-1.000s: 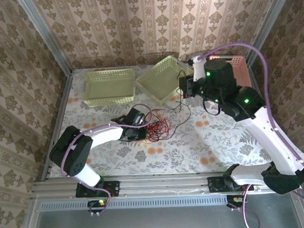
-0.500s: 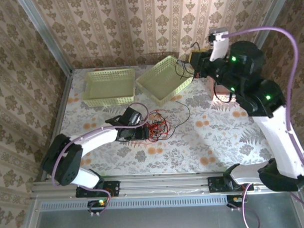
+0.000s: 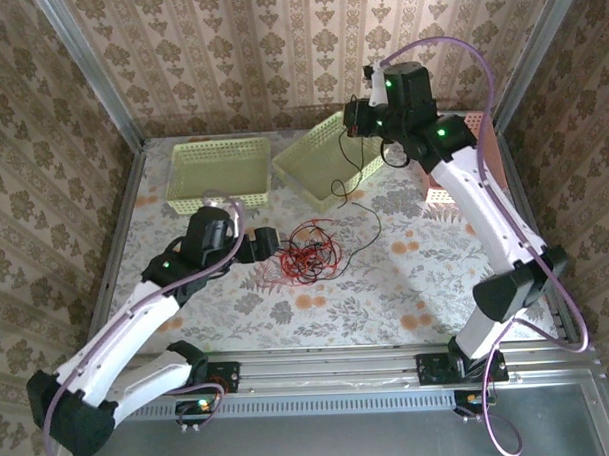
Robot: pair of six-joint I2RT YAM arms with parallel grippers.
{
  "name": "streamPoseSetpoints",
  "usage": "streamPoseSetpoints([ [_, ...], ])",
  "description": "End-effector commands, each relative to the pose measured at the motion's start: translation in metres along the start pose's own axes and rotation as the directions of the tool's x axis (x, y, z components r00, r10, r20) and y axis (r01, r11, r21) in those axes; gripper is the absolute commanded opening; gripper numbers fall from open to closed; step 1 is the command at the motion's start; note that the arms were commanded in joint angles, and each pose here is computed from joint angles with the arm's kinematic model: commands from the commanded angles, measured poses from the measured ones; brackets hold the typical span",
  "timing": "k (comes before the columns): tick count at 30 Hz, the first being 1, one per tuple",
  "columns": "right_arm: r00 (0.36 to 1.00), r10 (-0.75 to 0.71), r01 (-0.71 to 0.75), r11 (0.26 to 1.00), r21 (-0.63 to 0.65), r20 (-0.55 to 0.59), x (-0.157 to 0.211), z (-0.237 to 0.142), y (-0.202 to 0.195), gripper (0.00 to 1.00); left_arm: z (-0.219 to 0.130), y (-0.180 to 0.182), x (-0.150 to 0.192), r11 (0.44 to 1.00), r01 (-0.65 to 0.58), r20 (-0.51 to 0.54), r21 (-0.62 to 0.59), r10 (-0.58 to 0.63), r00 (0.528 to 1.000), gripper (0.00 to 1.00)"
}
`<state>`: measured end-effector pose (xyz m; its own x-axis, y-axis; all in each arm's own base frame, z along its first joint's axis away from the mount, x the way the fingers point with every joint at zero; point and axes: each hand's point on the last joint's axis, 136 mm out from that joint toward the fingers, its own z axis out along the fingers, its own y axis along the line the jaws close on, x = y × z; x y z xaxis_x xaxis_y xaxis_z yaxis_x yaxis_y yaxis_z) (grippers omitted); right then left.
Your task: Untangle the cables
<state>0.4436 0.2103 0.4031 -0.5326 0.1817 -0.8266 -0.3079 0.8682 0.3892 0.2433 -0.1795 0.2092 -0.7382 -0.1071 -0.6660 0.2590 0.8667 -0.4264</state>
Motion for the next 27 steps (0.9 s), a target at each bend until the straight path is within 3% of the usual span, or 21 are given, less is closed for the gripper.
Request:
streamPoseSetpoints([
  [1,0.995,0.009,-0.001,0.996,-0.086,0.097,-0.037,-0.011,0.023,0.0,0.001,0.025,0.013,0.996,0.043,0.006,-0.073,-0.042,0.999,0.91],
  [7,0.993,0.025,-0.019,0.999,-0.045,0.118,-0.053,0.014,0.013,0.0,0.008,0.031,0.022,0.994,0.083,-0.022,-0.068,-0.085,0.996,0.91],
  [14,0.994,0.085,-0.081,0.995,0.058,-0.068,0.005,0.102,-0.032,0.02,0.015,0.032,0.029,0.992,0.108,-0.045,-0.061,-0.111,0.993,0.92],
  [16,0.989,0.103,-0.096,0.993,0.068,-0.104,0.019,0.119,-0.041,0.11,0.015,0.032,0.03,0.992,0.112,-0.049,-0.059,-0.114,0.992,0.92],
  [20,0.974,0.121,-0.106,0.991,0.084,-0.191,0.043,0.142,-0.053,0.42,0.015,0.031,0.033,0.993,0.108,-0.054,-0.047,-0.111,0.992,0.92],
  [27,0.965,0.082,-0.05,0.99,0.129,-0.25,0.048,0.112,-0.054,0.47,0.016,0.021,0.03,0.995,0.099,-0.063,0.001,-0.099,0.993,0.92],
])
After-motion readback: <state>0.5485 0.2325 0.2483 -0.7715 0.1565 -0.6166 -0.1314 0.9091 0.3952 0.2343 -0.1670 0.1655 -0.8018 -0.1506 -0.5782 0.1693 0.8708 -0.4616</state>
